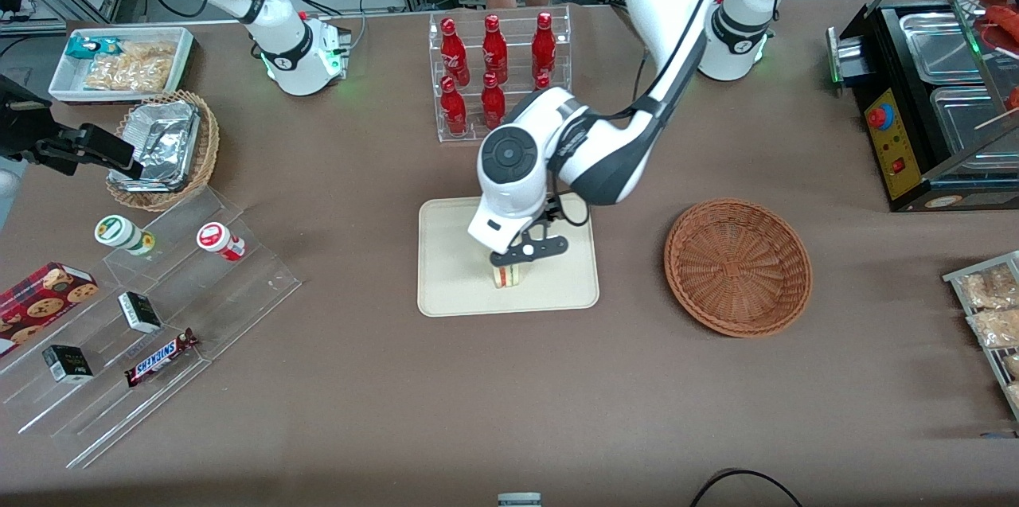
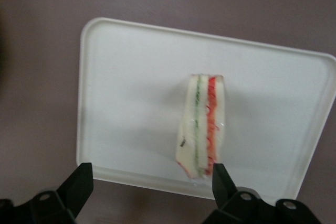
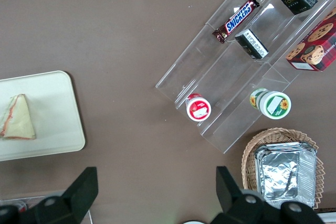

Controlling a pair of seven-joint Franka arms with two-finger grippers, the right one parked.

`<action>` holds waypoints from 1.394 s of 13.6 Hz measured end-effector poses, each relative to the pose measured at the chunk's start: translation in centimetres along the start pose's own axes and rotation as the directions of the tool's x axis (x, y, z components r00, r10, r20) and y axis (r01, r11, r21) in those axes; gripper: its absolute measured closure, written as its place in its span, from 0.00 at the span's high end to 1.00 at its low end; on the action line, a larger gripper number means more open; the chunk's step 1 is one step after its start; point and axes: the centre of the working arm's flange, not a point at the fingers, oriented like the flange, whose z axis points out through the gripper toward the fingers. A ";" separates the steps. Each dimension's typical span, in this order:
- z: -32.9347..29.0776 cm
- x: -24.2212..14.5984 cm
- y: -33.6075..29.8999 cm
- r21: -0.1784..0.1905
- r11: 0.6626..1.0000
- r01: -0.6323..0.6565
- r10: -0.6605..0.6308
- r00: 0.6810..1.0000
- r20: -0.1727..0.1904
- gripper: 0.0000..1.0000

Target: Place sandwich from basket to tray

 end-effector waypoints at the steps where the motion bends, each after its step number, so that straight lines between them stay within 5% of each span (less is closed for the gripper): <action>1: -0.7 1.1 -1.9 0.013 1.000 0.015 -0.015 1.000 0.003 1.00; 5: -1.8 5.7 -10.6 0.043 0.999 -0.014 0.011 0.999 0.051 1.00; 9: -3.1 9.1 -19.4 0.027 0.995 -0.098 0.096 0.992 0.084 1.00; 13: -5.7 10.6 -27.6 0.004 0.994 -0.111 0.111 0.990 0.091 1.00; 19: -12.4 10.0 -36.3 0.037 0.984 -0.174 0.170 0.981 0.094 1.00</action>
